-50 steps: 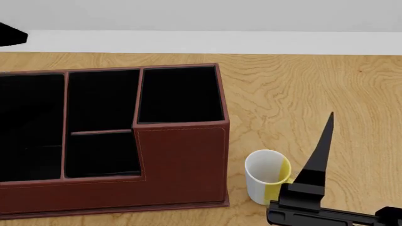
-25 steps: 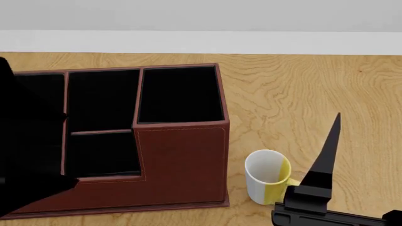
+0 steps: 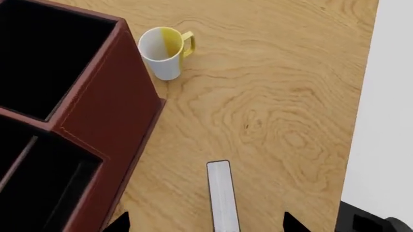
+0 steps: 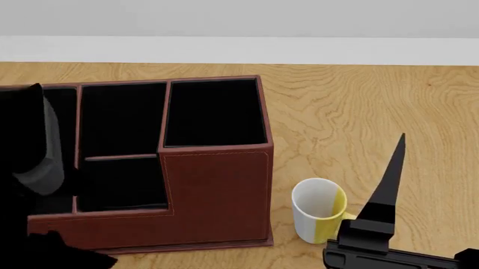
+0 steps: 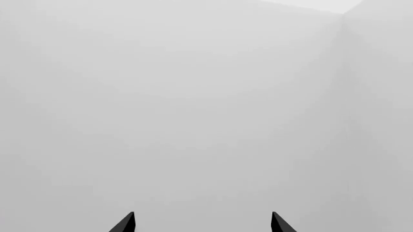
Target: Pick up the book and place it in the front compartment of the caddy.
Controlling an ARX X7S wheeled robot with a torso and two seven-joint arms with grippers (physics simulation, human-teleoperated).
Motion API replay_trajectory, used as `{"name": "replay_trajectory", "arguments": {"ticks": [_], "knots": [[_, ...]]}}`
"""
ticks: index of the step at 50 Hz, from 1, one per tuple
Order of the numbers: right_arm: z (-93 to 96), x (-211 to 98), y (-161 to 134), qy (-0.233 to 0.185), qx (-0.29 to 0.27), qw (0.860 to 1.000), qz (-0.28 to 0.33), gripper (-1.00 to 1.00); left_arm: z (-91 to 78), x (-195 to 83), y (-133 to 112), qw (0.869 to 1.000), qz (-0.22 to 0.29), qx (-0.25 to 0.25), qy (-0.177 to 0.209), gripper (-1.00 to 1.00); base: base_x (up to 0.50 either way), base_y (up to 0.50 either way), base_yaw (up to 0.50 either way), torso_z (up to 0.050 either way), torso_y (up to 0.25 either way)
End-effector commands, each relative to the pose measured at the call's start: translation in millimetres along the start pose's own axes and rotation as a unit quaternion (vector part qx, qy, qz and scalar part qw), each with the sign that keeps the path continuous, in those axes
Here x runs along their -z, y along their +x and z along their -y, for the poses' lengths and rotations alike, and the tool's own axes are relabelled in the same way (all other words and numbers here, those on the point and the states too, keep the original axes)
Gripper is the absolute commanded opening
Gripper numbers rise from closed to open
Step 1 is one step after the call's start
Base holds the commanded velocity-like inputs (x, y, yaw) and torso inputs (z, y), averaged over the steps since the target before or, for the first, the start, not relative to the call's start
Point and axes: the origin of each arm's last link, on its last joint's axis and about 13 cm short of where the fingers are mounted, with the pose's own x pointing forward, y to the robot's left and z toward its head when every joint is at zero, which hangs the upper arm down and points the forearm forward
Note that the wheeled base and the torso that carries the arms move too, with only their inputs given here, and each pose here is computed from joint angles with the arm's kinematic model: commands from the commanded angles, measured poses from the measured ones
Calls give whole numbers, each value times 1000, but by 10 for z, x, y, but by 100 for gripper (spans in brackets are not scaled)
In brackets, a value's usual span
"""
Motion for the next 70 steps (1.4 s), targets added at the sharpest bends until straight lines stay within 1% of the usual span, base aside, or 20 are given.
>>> {"name": "replay_trajectory", "arguments": {"ticks": [1,12,23,30,42,70], "knots": [[-4,1,4,2,1,1000,1,100,-5,129,241,1000,-22,3,-16,100,0,0,0,0,0],[11,-5,-6,4,2,1000,1,100,-26,183,416,999,-38,13,-20,100,0,0,0,0,0],[33,-16,-22,5,4,1000,3,100,8,235,576,998,-48,33,-18,100,0,0,0,0,0],[43,-19,-28,5,5,1000,4,100,28,262,632,997,-55,44,-16,100,0,0,0,0,0],[55,-25,-34,6,6,1000,5,100,18,315,715,996,-67,47,-18,100,0,0,0,0,0],[64,-33,-39,6,8,1000,6,100,28,524,911,987,-143,55,-37,100,0,0,0,0,0]]}}
